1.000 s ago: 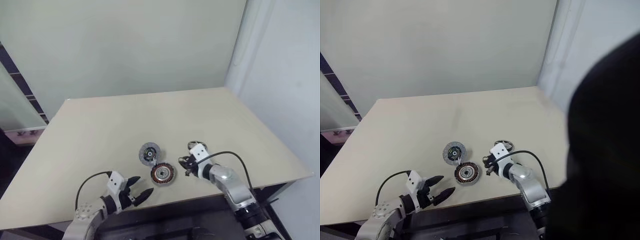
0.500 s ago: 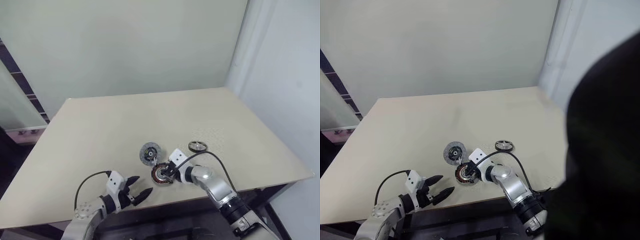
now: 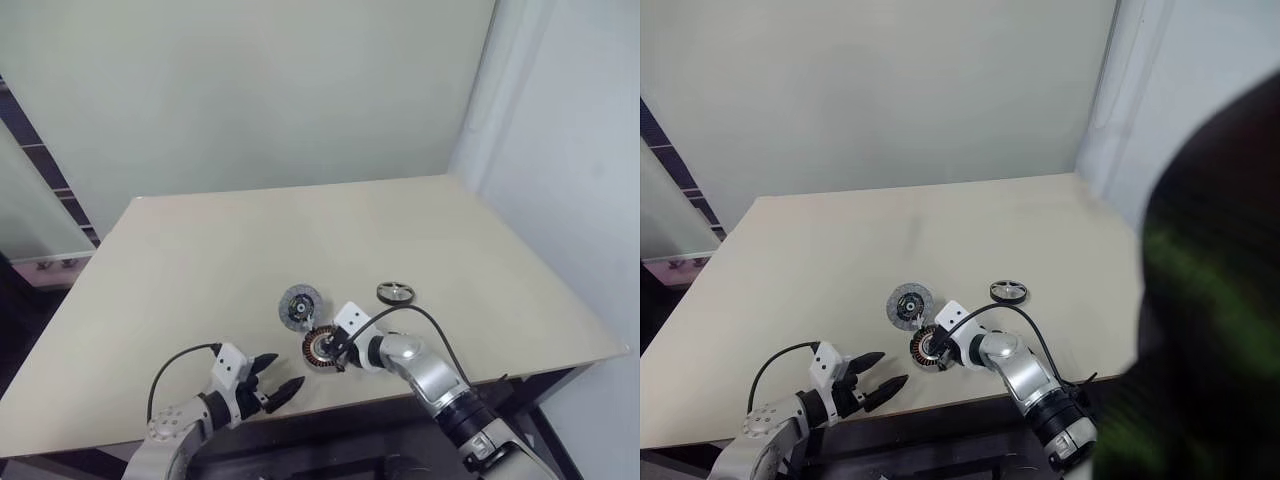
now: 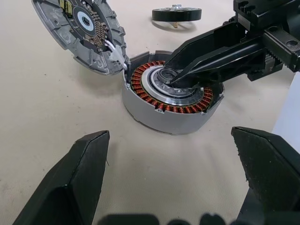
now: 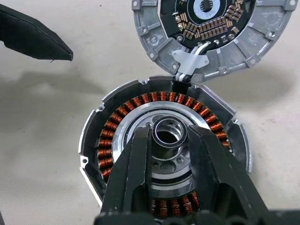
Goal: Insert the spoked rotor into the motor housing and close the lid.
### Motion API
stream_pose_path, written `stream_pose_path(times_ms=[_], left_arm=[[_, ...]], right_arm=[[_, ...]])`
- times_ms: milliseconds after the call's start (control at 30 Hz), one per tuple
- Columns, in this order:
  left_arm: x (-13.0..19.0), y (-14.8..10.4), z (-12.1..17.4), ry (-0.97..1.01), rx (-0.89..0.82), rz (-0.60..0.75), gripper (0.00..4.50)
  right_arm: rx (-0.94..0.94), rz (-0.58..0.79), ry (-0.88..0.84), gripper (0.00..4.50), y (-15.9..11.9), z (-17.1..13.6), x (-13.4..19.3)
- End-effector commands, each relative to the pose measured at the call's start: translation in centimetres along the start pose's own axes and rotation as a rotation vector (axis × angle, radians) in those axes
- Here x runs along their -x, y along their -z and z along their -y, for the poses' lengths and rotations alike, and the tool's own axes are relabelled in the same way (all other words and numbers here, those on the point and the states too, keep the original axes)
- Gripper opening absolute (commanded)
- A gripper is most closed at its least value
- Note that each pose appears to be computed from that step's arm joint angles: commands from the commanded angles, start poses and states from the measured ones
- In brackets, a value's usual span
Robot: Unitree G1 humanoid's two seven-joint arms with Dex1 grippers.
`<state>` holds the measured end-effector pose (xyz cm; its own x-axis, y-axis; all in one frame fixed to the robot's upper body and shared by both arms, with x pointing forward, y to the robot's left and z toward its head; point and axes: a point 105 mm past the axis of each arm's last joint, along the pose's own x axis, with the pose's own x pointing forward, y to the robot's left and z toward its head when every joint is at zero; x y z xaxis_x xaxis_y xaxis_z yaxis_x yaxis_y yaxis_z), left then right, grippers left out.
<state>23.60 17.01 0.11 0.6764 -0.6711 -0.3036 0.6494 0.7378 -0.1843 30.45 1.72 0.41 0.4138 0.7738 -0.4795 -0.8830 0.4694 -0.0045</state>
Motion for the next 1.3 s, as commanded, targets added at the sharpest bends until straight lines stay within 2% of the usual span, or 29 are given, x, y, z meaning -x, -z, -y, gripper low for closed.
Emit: stream_pose_path(times_ms=[33, 1300], left_arm=[[-0.05, -1.69, 0.06, 0.009, -0.058, 0.039, 4.50], [-0.79, -1.98, -0.05, 0.024, -0.062, 0.045, 4.50]], right_arm=[[0.033, 0.040, -0.005, 0.81, -1.46, -0.04, 0.33], [0.040, 0.008, -0.011, 0.81, -0.80, -0.03, 0.36]])
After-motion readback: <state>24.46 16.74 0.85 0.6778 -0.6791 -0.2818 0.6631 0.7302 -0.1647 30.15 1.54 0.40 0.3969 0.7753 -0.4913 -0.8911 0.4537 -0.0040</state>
